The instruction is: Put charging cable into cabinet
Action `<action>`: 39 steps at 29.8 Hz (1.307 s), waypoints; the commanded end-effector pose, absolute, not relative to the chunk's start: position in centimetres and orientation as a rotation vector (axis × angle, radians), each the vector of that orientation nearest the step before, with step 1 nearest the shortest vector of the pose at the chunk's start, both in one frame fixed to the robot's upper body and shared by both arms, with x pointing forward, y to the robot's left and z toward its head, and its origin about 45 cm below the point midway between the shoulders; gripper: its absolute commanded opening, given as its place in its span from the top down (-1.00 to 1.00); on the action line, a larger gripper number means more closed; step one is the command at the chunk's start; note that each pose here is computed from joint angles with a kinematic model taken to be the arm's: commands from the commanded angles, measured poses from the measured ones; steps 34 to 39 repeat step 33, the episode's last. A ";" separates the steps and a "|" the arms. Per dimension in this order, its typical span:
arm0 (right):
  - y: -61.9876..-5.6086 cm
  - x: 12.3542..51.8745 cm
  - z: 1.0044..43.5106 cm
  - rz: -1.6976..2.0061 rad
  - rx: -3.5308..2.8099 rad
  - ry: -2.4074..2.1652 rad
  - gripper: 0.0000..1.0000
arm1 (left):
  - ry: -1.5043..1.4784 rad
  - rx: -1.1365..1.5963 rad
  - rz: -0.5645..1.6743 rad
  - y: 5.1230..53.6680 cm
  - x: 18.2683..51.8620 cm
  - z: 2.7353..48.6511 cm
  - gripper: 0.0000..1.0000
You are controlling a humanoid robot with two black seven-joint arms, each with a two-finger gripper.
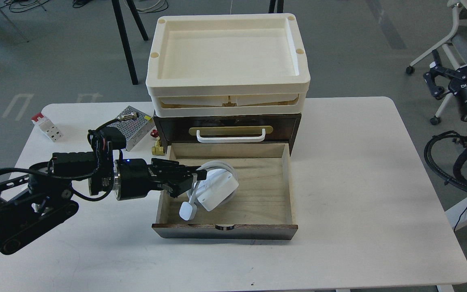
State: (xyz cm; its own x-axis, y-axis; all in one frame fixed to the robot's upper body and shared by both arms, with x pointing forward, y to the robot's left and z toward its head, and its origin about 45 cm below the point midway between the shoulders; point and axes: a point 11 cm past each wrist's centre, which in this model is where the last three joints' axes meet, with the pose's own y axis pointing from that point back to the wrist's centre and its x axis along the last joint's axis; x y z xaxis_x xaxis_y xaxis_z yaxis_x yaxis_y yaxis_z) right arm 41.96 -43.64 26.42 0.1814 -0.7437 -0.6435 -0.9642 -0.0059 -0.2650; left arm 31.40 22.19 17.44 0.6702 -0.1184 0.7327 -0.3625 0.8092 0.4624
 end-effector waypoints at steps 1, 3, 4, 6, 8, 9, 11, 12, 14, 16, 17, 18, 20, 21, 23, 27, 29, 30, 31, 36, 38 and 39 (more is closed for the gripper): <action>-43.7 41.9 26.5 0.423 -1.793 1.610 -1.00 | -0.820 0.640 0.175 22.1 32.2 16.6 0.47; -43.7 41.9 26.5 0.423 -1.793 1.610 -1.00 | -0.817 0.640 0.185 22.1 32.4 16.5 0.31; -43.7 41.9 26.4 0.423 -1.791 1.611 -1.00 | -0.813 0.633 0.189 22.0 32.4 16.5 0.22; -43.8 41.8 26.2 0.428 -1.791 1.615 -1.00 | -0.793 0.613 0.204 21.7 32.5 16.6 0.01; -43.8 41.8 26.2 0.427 -1.790 1.614 -1.00 | -0.772 0.591 0.230 21.7 32.8 17.1 -0.57; -43.8 41.8 26.2 0.429 -1.791 1.614 -1.00 | -0.756 0.576 0.250 21.8 33.1 17.6 -0.72; -43.8 41.8 26.2 0.429 -1.791 1.614 -1.00 | -0.725 0.562 0.313 23.3 33.9 19.0 -0.73; -43.8 41.8 26.2 0.429 -1.791 1.614 -1.00 | -0.702 0.568 0.353 24.8 34.3 19.6 -0.74; -43.9 41.8 26.4 0.424 -1.785 1.611 -1.00 | -0.669 0.594 0.418 27.7 34.6 20.6 -0.77; -43.8 41.8 26.5 0.422 -1.785 1.607 -1.00 | -0.618 0.584 0.493 29.9 34.9 21.7 -0.76; -43.7 41.8 26.5 0.423 -1.788 1.606 -1.00 | -0.577 0.558 0.542 30.7 35.0 22.2 -0.76; -43.7 41.8 26.4 0.425 -1.793 1.607 -1.00 | -0.515 0.506 0.611 31.6 35.3 23.1 -0.76; -43.0 42.1 26.8 0.419 -1.816 1.591 -1.00 | -0.379 0.386 0.767 33.4 36.2 24.4 -0.77; -42.6 42.3 26.9 0.420 -1.824 1.580 -1.00 | -0.311 0.314 0.840 34.2 36.8 25.1 -0.77; -41.7 42.5 27.3 0.415 -1.851 1.554 -1.00 | -0.162 0.144 0.954 35.3 37.7 26.4 -0.77; -39.4 43.1 28.5 0.412 -1.888 1.475 -1.00 | 0.039 -0.270 1.055 37.8 40.5 31.1 -0.78; -38.1 43.3 28.6 0.429 -1.889 1.432 -1.00 | 0.103 -0.442 1.147 38.9 42.4 31.7 -0.78; -37.6 43.4 28.7 0.435 -1.877 1.412 -1.00 | 0.133 -0.528 1.195 39.5 43.6 31.9 -0.78; -37.7 43.4 28.8 0.433 -1.871 1.410 -1.00 | 0.153 -0.571 1.221 39.7 44.2 31.7 -0.77; -37.9 43.4 29.1 0.425 -1.857 1.409 -1.00 | 0.187 -0.611 1.242 39.2 45.0 30.8 -0.78; -37.9 43.4 29.1 0.425 -1.857 1.409 -1.00 | 0.187 -0.611 1.242 39.2 45.0 30.8 -0.78; -37.9 43.4 29.1 0.425 -1.857 1.409 -1.00 | 0.187 -0.611 1.242 39.2 45.0 30.8 -0.78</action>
